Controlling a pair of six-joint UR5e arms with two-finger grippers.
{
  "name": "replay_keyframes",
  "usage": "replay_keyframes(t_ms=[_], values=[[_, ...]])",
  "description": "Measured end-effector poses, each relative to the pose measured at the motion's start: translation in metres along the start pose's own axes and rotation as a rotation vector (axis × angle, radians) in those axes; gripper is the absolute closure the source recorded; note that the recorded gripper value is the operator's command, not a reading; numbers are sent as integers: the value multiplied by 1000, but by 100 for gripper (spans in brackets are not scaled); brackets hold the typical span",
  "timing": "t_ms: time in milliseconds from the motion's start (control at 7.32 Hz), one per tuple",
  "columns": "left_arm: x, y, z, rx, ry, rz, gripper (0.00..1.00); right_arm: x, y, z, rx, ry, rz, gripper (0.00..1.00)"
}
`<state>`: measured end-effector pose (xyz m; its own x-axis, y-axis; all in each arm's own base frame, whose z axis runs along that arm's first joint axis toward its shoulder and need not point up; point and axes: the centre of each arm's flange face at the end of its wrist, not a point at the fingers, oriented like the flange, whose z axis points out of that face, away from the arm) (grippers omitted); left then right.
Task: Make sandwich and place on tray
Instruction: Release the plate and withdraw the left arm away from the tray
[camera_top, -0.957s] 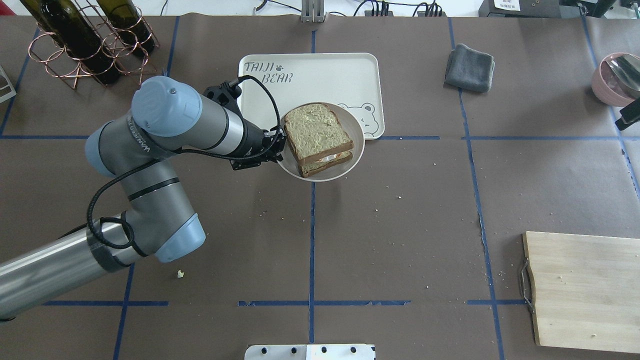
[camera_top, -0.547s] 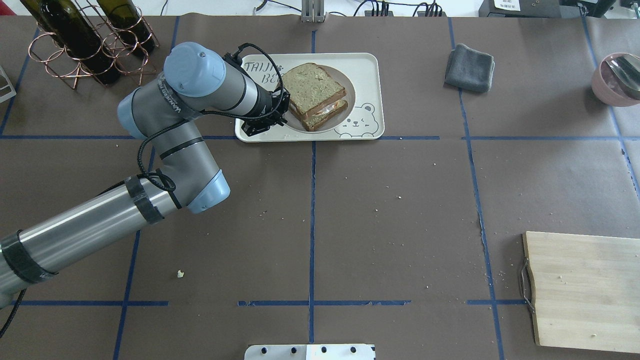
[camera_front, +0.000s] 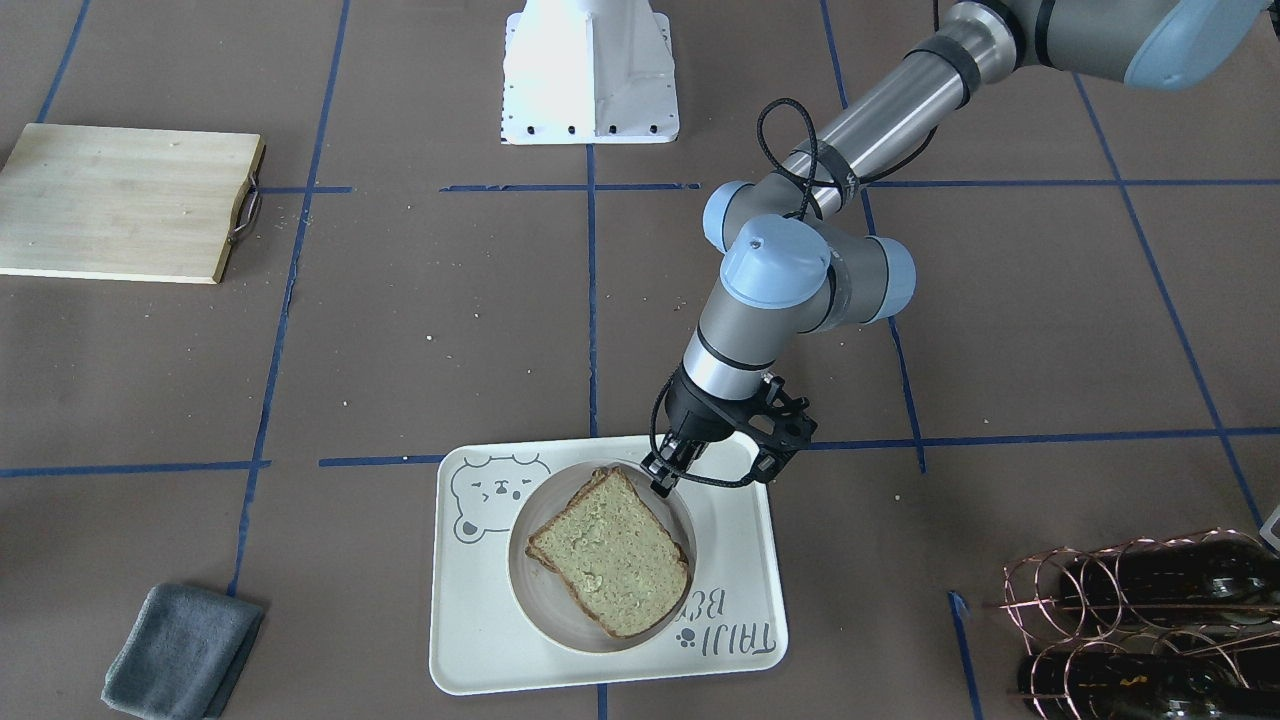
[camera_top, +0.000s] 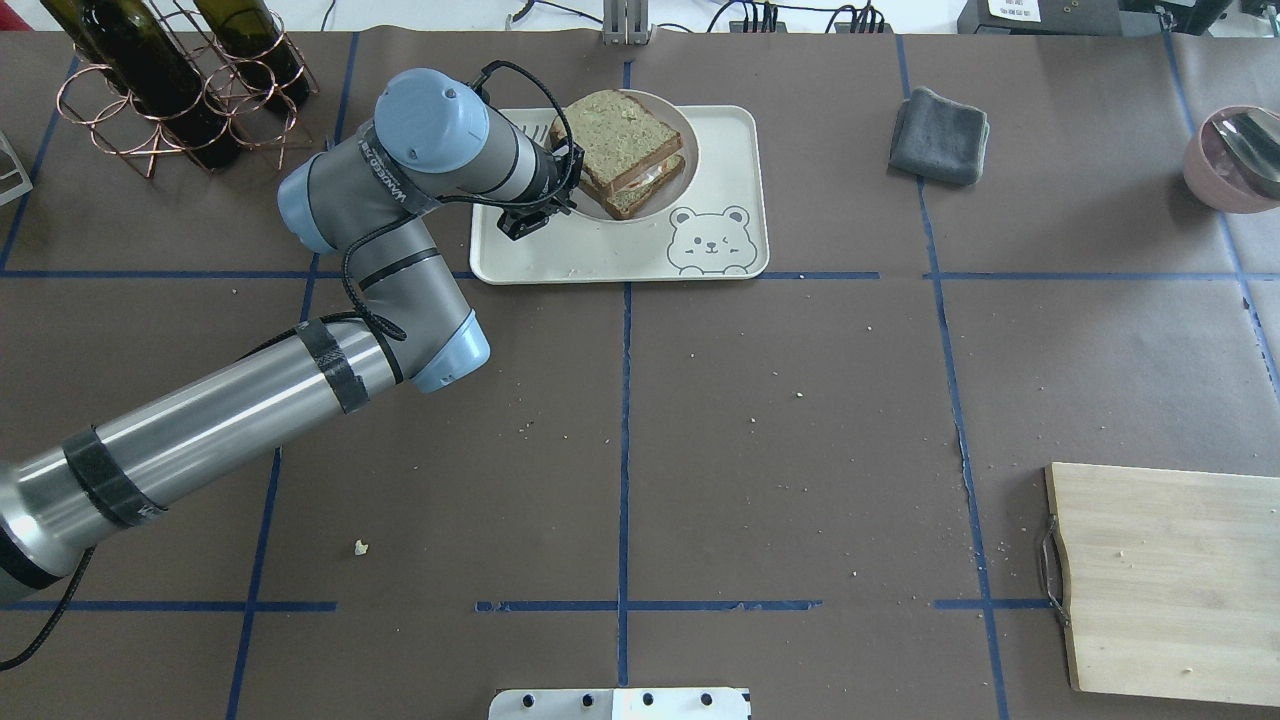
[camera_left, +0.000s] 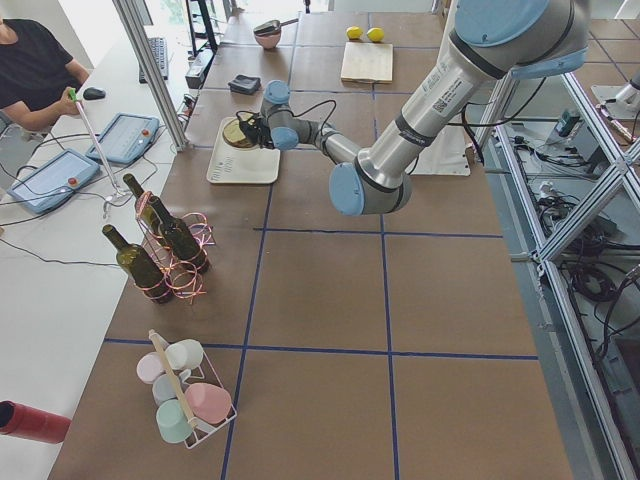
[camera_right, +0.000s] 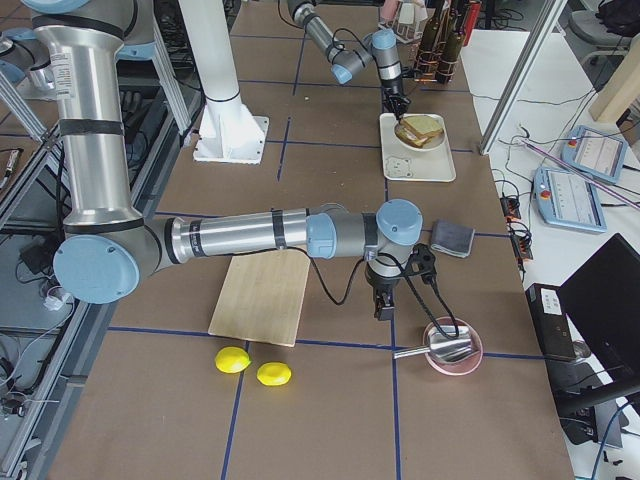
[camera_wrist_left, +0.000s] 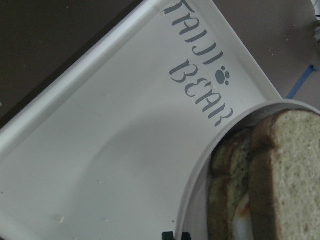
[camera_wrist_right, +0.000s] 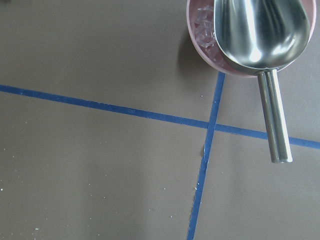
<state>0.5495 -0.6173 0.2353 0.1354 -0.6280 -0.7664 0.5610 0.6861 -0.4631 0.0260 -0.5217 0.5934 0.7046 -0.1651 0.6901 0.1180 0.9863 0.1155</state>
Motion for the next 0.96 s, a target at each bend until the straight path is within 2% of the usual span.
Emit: replay_keyframes(t_ms=[137, 683, 957], values=[[-2, -1, 2, 7, 2, 27, 0, 0, -1, -1, 2, -1, 0, 0], [-62, -16, -35, 13, 40, 338, 0, -5, -6, -6, 13, -1, -6, 0], [-80, -33, -56, 79, 86, 543, 0, -5, -7, -8, 16, -1, -8, 0]])
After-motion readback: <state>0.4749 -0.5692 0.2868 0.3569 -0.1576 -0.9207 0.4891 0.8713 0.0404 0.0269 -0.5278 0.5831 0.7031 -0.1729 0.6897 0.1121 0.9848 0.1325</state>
